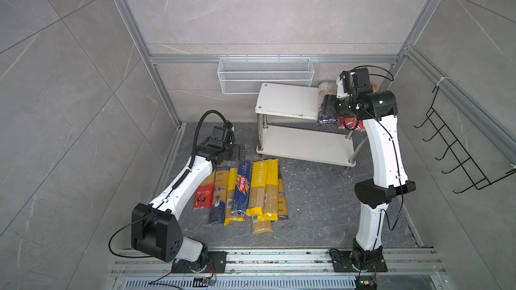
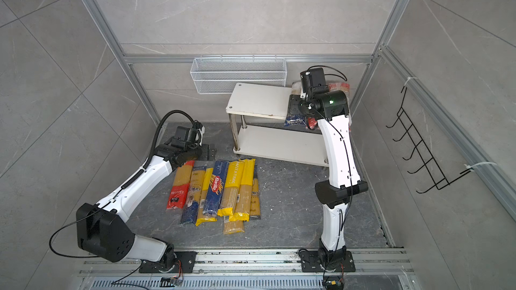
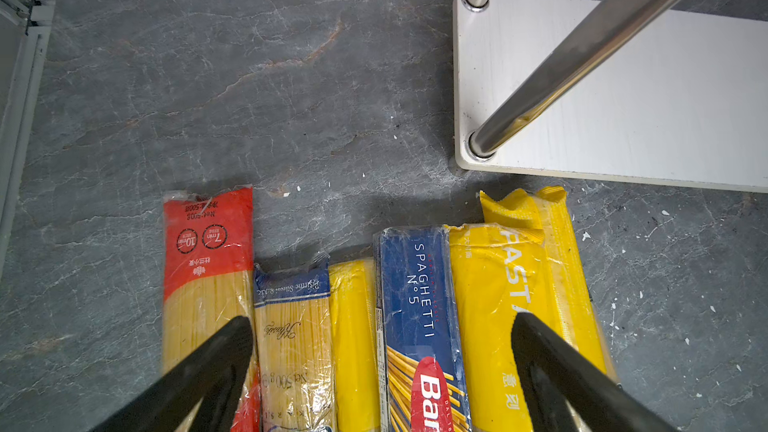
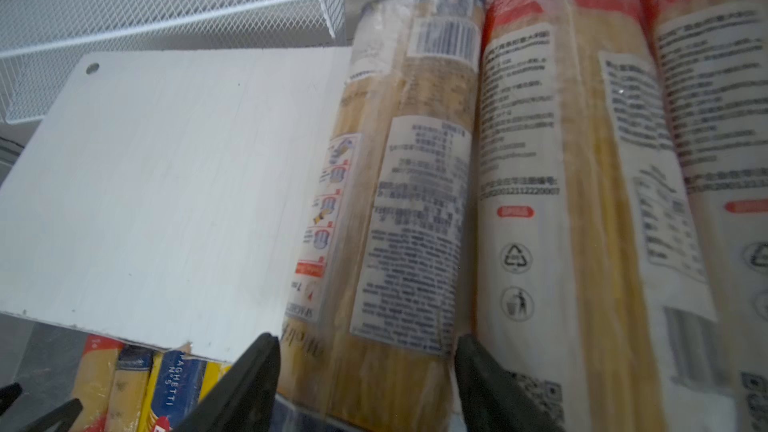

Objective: Place and organize the pasta boxes and bags onto the shelf
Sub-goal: 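Stand the clear bag upright on the shelf and release it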

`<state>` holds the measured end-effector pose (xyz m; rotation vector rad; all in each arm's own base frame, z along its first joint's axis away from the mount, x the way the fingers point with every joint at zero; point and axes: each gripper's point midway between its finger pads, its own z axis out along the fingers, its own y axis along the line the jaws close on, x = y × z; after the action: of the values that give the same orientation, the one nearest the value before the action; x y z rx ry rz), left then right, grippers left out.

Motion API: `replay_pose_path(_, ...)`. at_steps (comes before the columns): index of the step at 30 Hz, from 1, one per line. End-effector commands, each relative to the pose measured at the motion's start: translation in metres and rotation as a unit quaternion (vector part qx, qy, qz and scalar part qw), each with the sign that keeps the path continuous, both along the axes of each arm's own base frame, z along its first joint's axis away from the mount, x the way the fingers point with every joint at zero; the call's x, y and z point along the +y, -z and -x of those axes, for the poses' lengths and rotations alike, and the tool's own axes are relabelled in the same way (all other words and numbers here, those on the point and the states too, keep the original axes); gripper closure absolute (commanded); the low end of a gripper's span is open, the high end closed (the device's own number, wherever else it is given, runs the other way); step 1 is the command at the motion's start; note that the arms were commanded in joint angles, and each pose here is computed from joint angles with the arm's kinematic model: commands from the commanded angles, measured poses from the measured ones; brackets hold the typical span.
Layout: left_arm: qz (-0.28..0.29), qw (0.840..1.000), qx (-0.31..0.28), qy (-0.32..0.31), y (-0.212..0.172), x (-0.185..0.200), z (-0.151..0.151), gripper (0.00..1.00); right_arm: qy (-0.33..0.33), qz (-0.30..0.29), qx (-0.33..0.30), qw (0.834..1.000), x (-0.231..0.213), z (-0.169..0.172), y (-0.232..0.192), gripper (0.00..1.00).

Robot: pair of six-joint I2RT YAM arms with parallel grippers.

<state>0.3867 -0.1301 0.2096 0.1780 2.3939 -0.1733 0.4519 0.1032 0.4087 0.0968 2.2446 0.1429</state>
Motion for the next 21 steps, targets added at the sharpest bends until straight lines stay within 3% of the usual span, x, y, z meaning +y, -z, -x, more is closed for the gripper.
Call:
replay_pose_path(1,0.016,0.999,-0.037,0.010,-0.025,-0.004,-0.014,0.00,0.007,-0.009,-0.041,0.999,-0.001,-0.007,-0.020,0.24)
replay_pose_path(7,0.013,0.999,-0.035,0.010,-0.024,-0.002,-0.016,0.00,-0.005,-0.037,-0.073,0.997,0.003,0.002,-0.045,0.18)
replay_pose_path(8,0.014,0.999,-0.035,0.010,-0.024,-0.002,-0.016,0.00,-0.008,-0.044,-0.080,0.996,0.004,0.005,-0.050,0.07)
replay_pose_path(9,0.013,0.999,-0.035,0.010,-0.025,-0.002,-0.016,0.00,-0.011,-0.049,-0.087,0.995,0.005,0.008,-0.056,0.06)
replay_pose_path(14,0.021,0.999,-0.027,0.006,-0.024,-0.001,-0.009,0.00,-0.021,-0.066,-0.095,0.993,0.006,0.023,-0.068,0.06)
replay_pose_path(21,0.038,0.999,-0.010,-0.011,-0.015,0.008,0.021,0.00,-0.048,-0.062,-0.051,0.996,0.021,0.058,-0.054,0.05)
